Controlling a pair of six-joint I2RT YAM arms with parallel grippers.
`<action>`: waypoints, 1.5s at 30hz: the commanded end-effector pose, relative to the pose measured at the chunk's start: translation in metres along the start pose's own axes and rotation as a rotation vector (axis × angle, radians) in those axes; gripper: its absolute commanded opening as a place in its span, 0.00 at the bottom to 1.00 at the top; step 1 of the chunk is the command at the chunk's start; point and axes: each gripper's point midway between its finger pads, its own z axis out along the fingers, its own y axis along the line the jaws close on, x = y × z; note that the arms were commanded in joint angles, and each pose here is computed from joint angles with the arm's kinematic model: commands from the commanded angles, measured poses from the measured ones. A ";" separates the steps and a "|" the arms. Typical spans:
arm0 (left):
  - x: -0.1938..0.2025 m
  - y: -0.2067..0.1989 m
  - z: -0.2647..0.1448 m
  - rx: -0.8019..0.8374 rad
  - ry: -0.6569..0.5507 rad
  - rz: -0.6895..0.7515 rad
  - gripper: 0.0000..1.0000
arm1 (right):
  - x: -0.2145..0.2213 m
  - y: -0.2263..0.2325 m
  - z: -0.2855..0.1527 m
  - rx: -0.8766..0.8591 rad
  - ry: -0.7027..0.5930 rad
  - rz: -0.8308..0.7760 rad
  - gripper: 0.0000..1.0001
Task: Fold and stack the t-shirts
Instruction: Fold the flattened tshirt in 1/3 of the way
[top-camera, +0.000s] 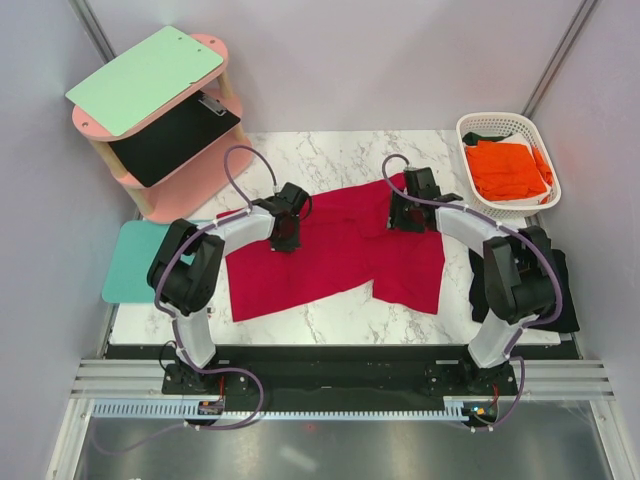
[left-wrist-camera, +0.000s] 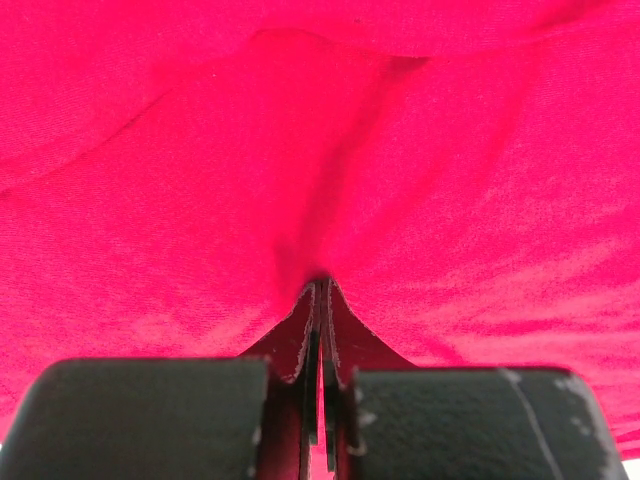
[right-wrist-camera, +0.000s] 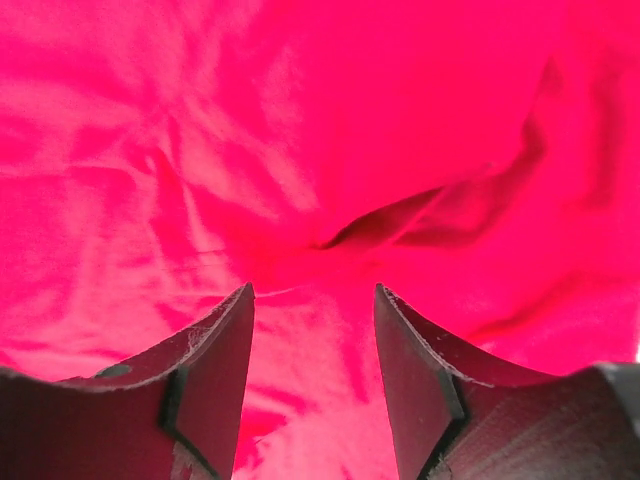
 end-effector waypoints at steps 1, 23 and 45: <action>0.018 0.022 0.017 -0.119 0.077 -0.008 0.02 | -0.024 -0.001 -0.022 0.008 -0.098 0.061 0.59; 0.015 0.038 0.022 -0.185 0.077 0.010 0.02 | -0.021 -0.029 0.021 0.030 -0.110 0.218 0.56; 0.022 0.042 0.031 -0.211 0.102 0.016 0.02 | -0.028 -0.021 -0.010 -0.017 -0.137 0.197 0.11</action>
